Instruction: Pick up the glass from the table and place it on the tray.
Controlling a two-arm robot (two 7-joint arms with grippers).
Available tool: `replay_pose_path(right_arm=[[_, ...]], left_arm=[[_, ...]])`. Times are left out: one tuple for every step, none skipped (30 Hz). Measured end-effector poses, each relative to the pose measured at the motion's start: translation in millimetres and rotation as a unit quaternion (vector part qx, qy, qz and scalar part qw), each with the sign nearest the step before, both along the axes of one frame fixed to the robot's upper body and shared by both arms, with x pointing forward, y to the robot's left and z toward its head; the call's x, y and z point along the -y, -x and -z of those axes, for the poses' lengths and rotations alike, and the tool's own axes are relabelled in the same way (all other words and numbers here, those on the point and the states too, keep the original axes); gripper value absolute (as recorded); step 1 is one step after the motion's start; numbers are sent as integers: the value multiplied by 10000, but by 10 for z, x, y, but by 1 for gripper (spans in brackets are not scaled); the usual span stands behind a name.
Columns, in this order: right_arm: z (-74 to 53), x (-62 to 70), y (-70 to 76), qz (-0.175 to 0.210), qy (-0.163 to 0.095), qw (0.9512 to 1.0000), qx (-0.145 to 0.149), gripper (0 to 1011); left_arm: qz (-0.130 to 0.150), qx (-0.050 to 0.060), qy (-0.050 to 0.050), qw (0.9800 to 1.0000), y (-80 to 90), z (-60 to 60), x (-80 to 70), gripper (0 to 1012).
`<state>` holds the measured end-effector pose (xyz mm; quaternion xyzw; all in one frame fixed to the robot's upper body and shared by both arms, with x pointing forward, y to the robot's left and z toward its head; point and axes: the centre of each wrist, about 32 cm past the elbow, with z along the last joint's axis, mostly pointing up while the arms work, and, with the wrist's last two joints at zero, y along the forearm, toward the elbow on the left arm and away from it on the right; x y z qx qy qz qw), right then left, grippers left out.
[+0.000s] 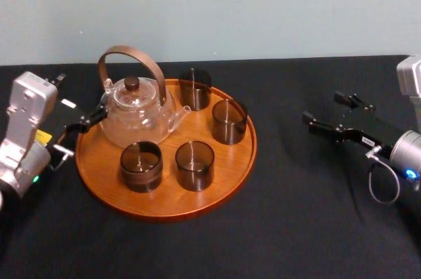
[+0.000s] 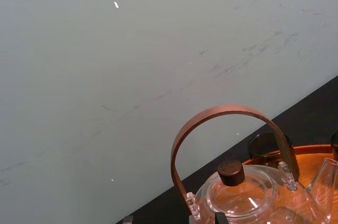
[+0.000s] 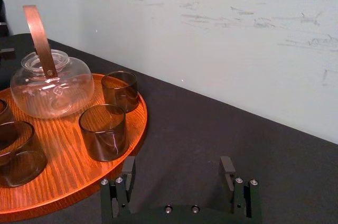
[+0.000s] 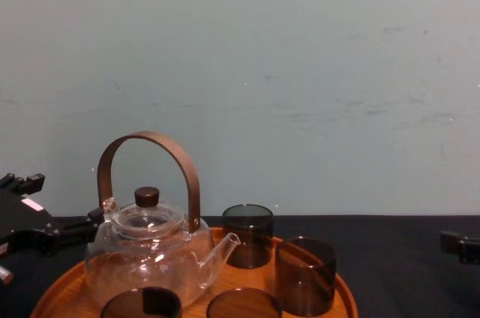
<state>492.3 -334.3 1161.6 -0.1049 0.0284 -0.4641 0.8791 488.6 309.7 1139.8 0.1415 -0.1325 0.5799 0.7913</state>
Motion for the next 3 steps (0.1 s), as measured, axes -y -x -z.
replay_pose_path(right_arm=[[-1, 0, 0, 0, 0, 10000, 1, 1002], [-1, 0, 0, -1, 0, 10000, 1, 1002], [-2, 1, -1, -1, 0, 10000, 2, 1002]], left_arm=[[0, 0, 0, 10000, 0, 0, 0, 1001], [0, 0, 0, 10000, 0, 0, 0, 1002], [0, 0, 0, 10000, 0, 0, 0, 1001]])
